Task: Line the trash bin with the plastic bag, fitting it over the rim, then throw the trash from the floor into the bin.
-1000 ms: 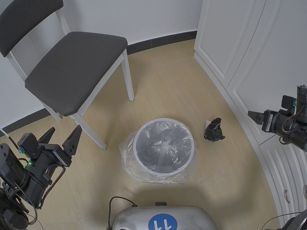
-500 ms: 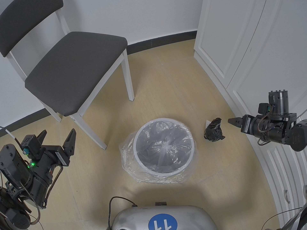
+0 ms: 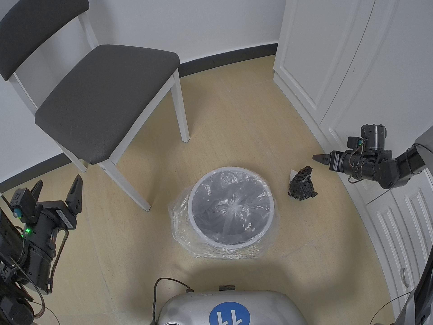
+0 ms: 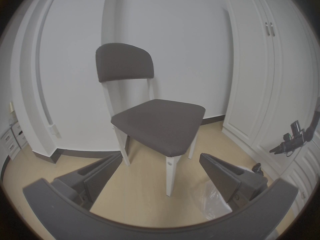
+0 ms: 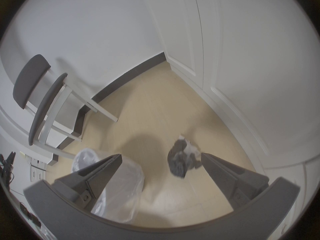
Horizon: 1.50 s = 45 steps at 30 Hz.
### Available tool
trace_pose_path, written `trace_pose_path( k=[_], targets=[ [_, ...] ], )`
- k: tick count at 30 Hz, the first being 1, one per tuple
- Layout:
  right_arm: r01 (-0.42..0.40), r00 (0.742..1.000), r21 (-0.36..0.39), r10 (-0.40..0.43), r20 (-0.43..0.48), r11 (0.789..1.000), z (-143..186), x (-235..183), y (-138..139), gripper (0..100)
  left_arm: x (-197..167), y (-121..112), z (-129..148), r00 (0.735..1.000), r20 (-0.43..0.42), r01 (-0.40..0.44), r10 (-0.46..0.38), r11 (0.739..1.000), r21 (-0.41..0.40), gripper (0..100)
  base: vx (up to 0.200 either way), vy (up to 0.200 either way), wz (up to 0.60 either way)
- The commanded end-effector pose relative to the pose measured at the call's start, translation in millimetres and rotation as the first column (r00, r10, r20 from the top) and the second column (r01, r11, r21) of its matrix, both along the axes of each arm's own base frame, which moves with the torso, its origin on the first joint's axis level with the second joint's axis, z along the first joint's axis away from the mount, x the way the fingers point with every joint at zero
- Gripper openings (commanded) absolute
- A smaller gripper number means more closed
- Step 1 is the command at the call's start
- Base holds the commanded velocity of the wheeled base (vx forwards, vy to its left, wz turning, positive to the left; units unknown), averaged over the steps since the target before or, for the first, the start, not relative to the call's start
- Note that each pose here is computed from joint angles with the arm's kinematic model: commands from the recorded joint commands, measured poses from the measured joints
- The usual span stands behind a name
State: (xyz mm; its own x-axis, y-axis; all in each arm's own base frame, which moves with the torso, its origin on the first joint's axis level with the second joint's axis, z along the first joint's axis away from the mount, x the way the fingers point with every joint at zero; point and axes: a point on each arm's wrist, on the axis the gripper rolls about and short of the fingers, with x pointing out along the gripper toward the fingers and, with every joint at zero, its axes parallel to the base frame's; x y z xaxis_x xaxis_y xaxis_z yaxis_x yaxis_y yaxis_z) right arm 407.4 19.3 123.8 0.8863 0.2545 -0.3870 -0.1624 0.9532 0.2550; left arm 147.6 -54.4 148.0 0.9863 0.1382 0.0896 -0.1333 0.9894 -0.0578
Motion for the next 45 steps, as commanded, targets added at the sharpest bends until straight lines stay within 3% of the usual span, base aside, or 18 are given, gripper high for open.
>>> trace_pose_path(
  k=[1, 6, 11, 18, 25, 30, 35, 39, 45],
  targets=[
    [0.001, 1.0, 0.061, 0.0, -0.03, 0.998, -47.6, 49.5, -2.3, 100, -7.3, 14.4, 4.3, 0.994, 0.027, -0.109, 0.109, 0.994, 0.0, 100, 0.0, 0.0, 0.0],
    [-0.021, 0.999, 0.082, 0.019, 0.03, 0.996, -62.2, 50.3, 18.5, 100, -7.7, 17.1, 4.8, 0.992, 0.027, -0.127, 0.127, 0.992, 0.01, 100, 0.0, 0.0, 0.0],
    [0.062, 0.998, 0.059, -0.063, 0.025, 0.996, -75.0, 54.1, 12.1, 100, -7.0, 16.8, 3.8, 0.992, 0.02, -0.126, 0.125, 0.992, 0.018, 100, 0.0, 0.0, 0.0],
    [0.087, 0.996, 0.063, -0.089, 0.02, 0.994, -90.5, 64.8, 5.3, 100, -2.0, 14.0, -1.6, 0.993, -0.012, -0.117, 0.117, 0.993, 0.029, 100, 0.0, 0.0, 0.0],
    [0.127, 0.992, 0.156, -0.129, 0.005, 0.98, -114.2, 82.3, 14.7, 100, 6.2, 10.2, -10.4, 0.992, -0.058, -0.112, 0.115, 0.992, 0.051, 100, 0.0, 0.0, 0.0],
    [0.19, 0.982, 0.122, -0.191, -0.004, 0.974, -141.9, 96.6, 19.2, 100, 8.8, 7.9, -14.1, 0.99, -0.076, -0.118, 0.121, 0.992, 0.047, 100, 0.0, 0.0, 0.0],
    [0.187, 0.982, 0.12, -0.187, -0.012, 0.975, -159.2, 103.9, 26.6, 100, 6.2, 7.1, -11.9, 0.988, -0.063, -0.141, 0.143, 0.99, 0.027, 100, 0.0, 0.0, 0.0],
    [0.275, 0.96, 0.102, -0.279, 0.027, 0.956, -186.6, 122.9, 33.2, 100, 6.0, 4.6, -13.1, 0.985, -0.065, -0.158, 0.158, 0.987, -0.007, 100, 0.0, 0.0, 0.0],
    [0.276, 0.96, 0.1, -0.279, 0.023, 0.956, -192.2, 123.3, 34.8, 100, 4.2, 2.3, -12.6, 0.983, -0.063, -0.175, 0.174, 0.985, -0.011, 100, 0.0, 0.0, 0.0]
  ],
)
